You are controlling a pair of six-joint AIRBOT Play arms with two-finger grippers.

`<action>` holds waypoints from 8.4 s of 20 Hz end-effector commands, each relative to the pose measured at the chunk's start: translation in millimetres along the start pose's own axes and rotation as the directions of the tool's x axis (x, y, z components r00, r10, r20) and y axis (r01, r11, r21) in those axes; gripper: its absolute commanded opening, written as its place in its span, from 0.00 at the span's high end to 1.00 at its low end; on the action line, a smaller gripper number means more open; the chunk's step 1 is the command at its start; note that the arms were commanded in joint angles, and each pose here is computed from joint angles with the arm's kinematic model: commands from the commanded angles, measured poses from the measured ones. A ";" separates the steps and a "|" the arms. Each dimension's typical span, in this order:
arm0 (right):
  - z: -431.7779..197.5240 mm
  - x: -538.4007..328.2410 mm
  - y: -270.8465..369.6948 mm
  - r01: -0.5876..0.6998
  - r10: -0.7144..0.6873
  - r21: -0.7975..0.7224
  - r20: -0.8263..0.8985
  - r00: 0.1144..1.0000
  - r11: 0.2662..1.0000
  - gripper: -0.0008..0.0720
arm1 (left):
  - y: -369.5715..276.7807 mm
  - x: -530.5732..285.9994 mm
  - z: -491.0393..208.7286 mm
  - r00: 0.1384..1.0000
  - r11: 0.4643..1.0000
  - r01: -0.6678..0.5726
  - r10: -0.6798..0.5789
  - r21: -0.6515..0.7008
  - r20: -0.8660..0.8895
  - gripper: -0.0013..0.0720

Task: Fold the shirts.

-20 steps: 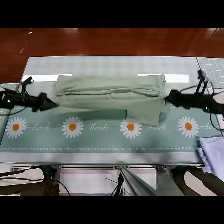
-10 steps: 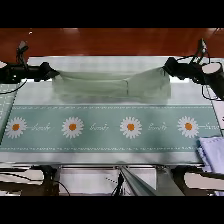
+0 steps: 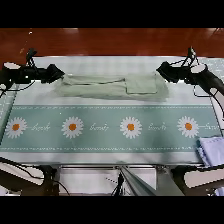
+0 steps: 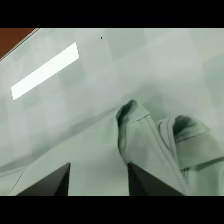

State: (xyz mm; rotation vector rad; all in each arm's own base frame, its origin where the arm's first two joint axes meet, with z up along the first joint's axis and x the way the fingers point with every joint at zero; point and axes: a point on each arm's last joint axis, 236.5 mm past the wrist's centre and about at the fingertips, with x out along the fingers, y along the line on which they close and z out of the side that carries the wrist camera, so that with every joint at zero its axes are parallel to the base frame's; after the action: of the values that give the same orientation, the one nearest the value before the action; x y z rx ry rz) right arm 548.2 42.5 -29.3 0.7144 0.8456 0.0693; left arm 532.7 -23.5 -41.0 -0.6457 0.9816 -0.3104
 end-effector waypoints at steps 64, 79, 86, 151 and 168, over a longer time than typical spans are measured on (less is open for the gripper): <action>-116.8 -274.3 116.6 0.123 -0.216 -0.519 -0.122 0.969 0.846 0.97 | -306.7 75.1 -391.7 0.716 0.883 0.419 -0.178 0.211 -0.675 0.95; -127.8 -180.0 195.3 -0.196 0.109 -0.383 -0.238 0.965 0.903 0.97 | -226.4 -107.8 -46.4 0.968 0.933 0.224 -0.247 0.284 0.049 0.95; -223.3 -83.3 250.9 -0.328 0.190 -0.399 -0.347 0.918 0.856 0.97 | -175.2 -249.2 -0.7 0.937 0.967 0.084 -0.159 0.242 0.310 0.95; -48.0 -281.7 43.4 -0.074 0.073 -0.028 -0.045 0.996 0.997 0.97 | -156.7 -195.6 -46.8 0.991 0.963 0.055 -0.086 0.265 0.105 0.94; -147.6 -569.9 -190.2 0.845 -0.843 0.467 -0.316 0.435 0.261 0.97 | -153.0 -168.9 -5.4 0.967 0.956 -0.005 -0.071 0.294 0.245 0.94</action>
State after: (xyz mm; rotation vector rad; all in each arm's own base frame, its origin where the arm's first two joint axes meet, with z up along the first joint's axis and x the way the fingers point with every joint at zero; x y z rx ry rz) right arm 72.4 -202.2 160.1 0.7365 1.1132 -1.0306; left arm 436.8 -61.2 162.2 -0.4256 0.7002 -0.4080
